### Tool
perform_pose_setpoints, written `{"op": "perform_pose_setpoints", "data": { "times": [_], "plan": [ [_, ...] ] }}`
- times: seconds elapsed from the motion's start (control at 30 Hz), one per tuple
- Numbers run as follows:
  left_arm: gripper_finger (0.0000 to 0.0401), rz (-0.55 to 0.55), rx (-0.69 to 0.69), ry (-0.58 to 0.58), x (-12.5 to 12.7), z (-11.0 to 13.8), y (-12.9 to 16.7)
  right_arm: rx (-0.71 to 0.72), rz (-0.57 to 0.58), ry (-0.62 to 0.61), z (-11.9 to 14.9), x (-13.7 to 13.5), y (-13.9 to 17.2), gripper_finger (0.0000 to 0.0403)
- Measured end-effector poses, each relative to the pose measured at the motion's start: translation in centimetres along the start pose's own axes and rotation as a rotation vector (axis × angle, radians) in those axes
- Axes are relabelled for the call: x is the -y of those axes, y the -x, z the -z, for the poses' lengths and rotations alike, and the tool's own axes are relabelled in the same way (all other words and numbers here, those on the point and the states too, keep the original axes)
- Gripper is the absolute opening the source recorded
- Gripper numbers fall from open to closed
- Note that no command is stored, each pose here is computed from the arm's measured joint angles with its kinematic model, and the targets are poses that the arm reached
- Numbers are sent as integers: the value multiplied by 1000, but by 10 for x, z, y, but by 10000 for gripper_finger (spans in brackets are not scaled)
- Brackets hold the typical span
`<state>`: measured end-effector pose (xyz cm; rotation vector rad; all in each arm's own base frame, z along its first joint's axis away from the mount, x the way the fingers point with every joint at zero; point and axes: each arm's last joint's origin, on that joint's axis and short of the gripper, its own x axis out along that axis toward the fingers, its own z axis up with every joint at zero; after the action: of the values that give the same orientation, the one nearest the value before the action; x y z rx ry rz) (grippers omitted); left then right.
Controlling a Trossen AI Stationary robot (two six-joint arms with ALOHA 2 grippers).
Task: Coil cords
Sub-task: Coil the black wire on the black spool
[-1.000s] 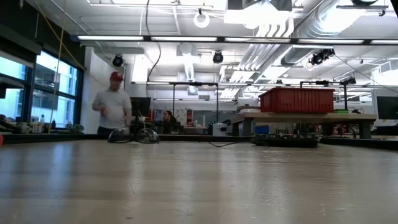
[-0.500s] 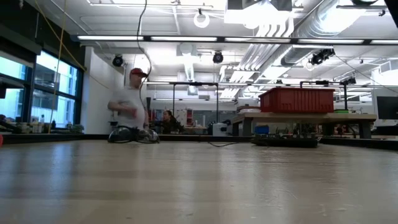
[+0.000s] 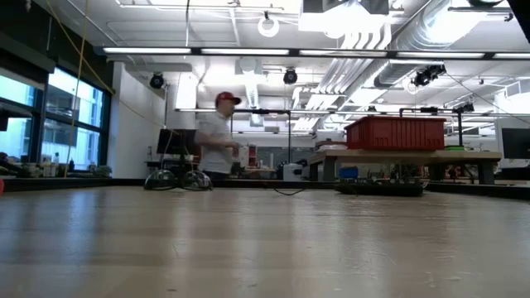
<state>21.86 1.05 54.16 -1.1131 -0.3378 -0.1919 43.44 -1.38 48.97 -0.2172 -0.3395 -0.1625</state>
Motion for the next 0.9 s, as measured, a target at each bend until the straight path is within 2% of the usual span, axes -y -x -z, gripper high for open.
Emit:
{"op": "perform_pose_setpoints", "data": {
  "times": [0.3,0.63,0.77,0.9],
  "plan": [
    [0,-24,-48,26,3,13,1,22,25,90,-8,12,0,0],
    [0,-17,-82,35,13,19,12,11,82,178,-8,39,2,0],
    [0,-50,-84,25,16,17,22,14,88,191,-13,51,5,0],
    [0,-121,-126,-18,12,19,30,-11,52,256,-15,57,9,0]
  ]
}}
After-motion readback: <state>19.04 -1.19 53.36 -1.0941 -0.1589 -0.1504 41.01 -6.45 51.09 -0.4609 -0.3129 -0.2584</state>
